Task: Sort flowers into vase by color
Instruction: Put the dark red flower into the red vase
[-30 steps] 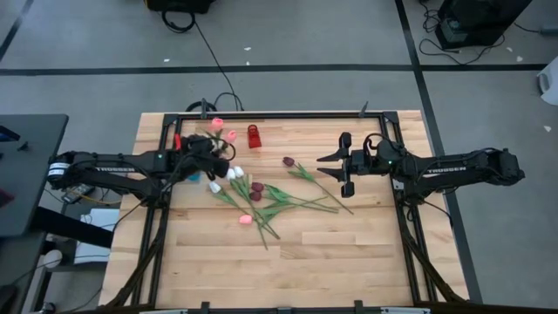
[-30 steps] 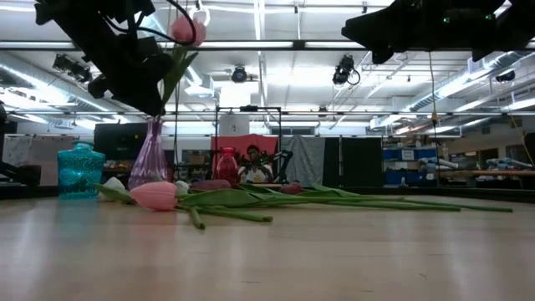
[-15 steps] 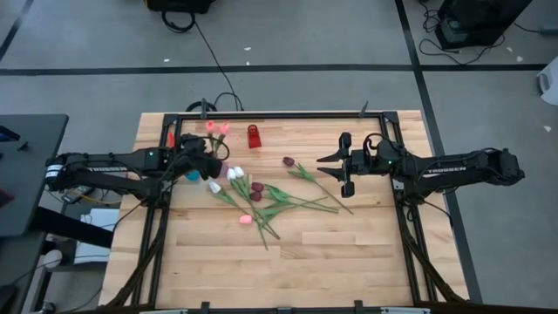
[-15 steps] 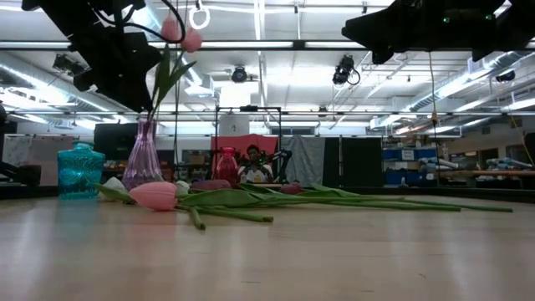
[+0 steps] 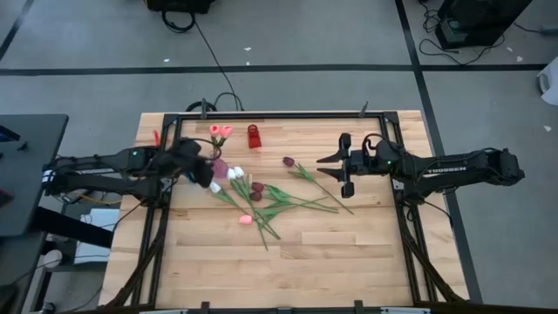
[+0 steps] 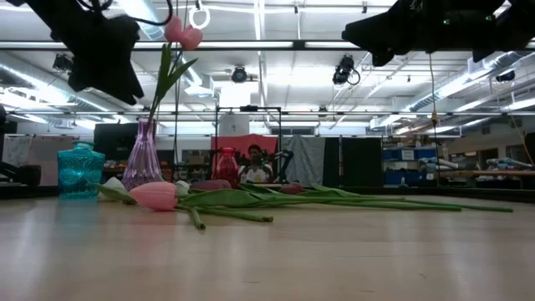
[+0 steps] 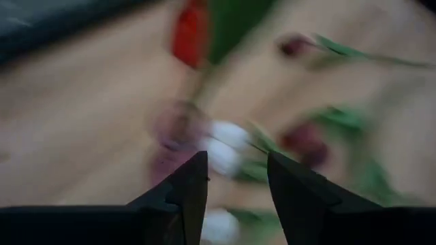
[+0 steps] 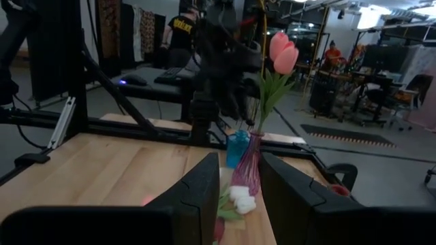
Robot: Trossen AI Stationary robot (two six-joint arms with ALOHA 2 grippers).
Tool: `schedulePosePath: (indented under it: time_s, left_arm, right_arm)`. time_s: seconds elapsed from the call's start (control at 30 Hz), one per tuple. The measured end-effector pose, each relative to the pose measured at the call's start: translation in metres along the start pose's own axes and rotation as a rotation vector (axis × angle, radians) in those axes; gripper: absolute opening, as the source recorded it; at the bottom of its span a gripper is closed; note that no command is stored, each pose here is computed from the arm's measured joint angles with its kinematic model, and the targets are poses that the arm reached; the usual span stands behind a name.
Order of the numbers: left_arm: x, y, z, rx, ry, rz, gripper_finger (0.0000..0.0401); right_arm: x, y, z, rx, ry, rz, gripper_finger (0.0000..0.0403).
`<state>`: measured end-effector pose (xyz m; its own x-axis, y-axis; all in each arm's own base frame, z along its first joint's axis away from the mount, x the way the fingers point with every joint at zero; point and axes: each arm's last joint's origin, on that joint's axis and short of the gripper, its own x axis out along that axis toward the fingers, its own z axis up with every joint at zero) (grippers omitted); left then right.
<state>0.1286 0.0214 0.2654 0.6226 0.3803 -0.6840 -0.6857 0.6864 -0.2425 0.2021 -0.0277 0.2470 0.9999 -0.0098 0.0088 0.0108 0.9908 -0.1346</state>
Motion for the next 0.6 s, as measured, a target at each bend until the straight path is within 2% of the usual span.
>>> schedulePosePath:
  time_s: [0.13,0.23,0.3,0.43,0.6]
  left_arm:
    - [-0.005,-0.015,-0.004,0.038,0.073,-0.223,0.0159]
    - [-0.005,-0.032,-0.006,0.081,0.04,-0.387,0.0159]
    - [-0.002,-0.043,-0.011,0.125,0.019,-0.458,0.0159]
    - [0.007,-0.057,-0.026,0.256,-0.03,-0.51,0.0159]
    - [0.015,-0.066,-0.034,0.429,-0.152,-0.483,0.0159]
  right_arm:
    - [0.0,-0.001,-0.004,0.006,0.039,-0.002,0.0116]
    - [-0.001,-0.001,-0.008,0.013,0.076,0.015,0.0116]
    - [-0.001,0.0,-0.01,0.019,0.103,0.038,0.0116]
    - [0.0,0.003,-0.02,0.072,0.19,0.032,0.0116]
    - [0.015,0.002,-0.047,0.183,0.37,-0.098,0.0116]
